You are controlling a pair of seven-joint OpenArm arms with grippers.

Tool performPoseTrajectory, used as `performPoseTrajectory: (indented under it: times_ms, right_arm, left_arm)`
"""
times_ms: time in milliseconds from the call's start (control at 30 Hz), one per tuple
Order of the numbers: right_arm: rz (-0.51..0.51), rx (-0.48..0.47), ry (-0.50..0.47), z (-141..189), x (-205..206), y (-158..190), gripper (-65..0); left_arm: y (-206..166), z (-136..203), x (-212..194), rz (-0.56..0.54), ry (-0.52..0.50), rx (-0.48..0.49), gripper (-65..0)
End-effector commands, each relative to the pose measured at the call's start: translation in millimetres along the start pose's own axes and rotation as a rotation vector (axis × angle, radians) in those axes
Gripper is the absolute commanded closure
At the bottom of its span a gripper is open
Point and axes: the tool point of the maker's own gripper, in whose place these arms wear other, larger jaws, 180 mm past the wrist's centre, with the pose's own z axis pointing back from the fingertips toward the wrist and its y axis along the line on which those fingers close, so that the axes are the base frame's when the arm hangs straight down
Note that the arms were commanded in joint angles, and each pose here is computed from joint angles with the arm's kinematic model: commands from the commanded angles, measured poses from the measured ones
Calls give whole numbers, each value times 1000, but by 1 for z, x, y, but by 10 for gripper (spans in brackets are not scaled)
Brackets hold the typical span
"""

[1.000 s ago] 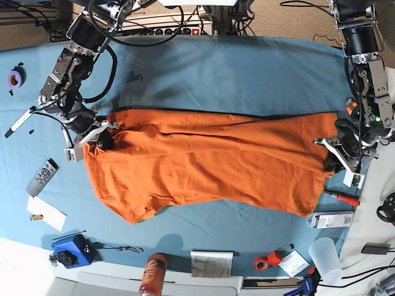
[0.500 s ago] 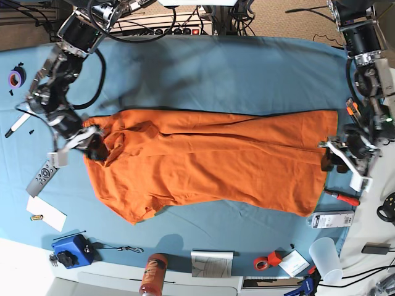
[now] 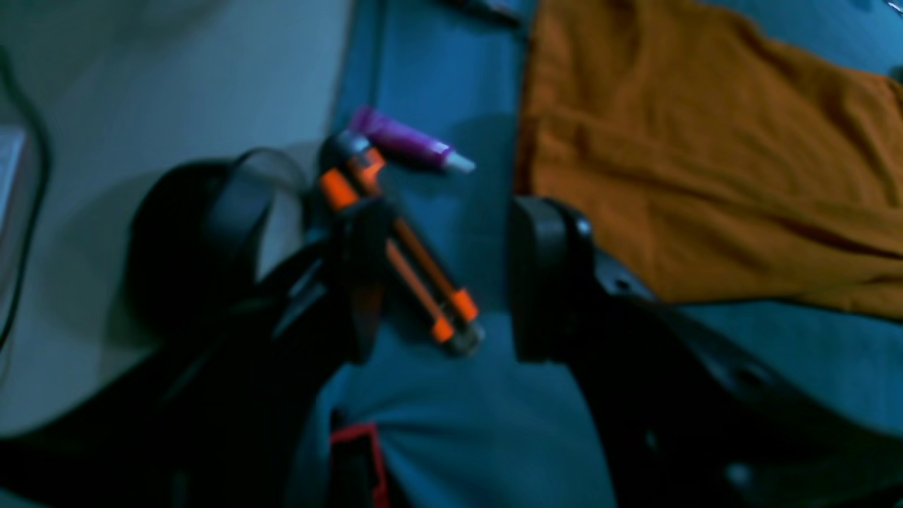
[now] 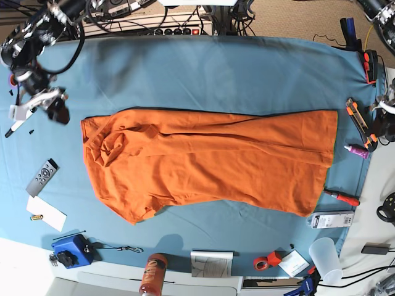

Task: Layout the t-shirt on the table in an organized manner, then fold the t-shirt properly
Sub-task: 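Open the right gripper and raise it off the shirt, then grasp the shirt's folded edge with both grippers at its two ends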

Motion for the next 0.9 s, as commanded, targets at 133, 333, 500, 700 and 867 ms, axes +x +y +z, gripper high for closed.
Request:
performPoseTrajectory:
  times_ms: [133, 333, 500, 700, 867]
  right_arm:
    - [28, -56, -63, 6, 10, -13, -157]
    - [-138, -2, -92, -28, 3, -25, -157]
    - [-232, 107, -74, -59, 5, -11, -157]
    - [-195, 113, 16, -88, -8, -5, -157]
    - [-184, 110, 32, -90, -11, -4, -157]
  left_arm:
    - [-3, 5, 11, -36, -36, -18, -288]
    - [-3, 5, 12, -35, -41, -22, -288]
    - [-4, 5, 12, -34, -41, -22, -288]
    - [-8, 3, 11, -29, -40, -42, -288]
    - [-29, -7, 0, -8, -22, -102, -288]
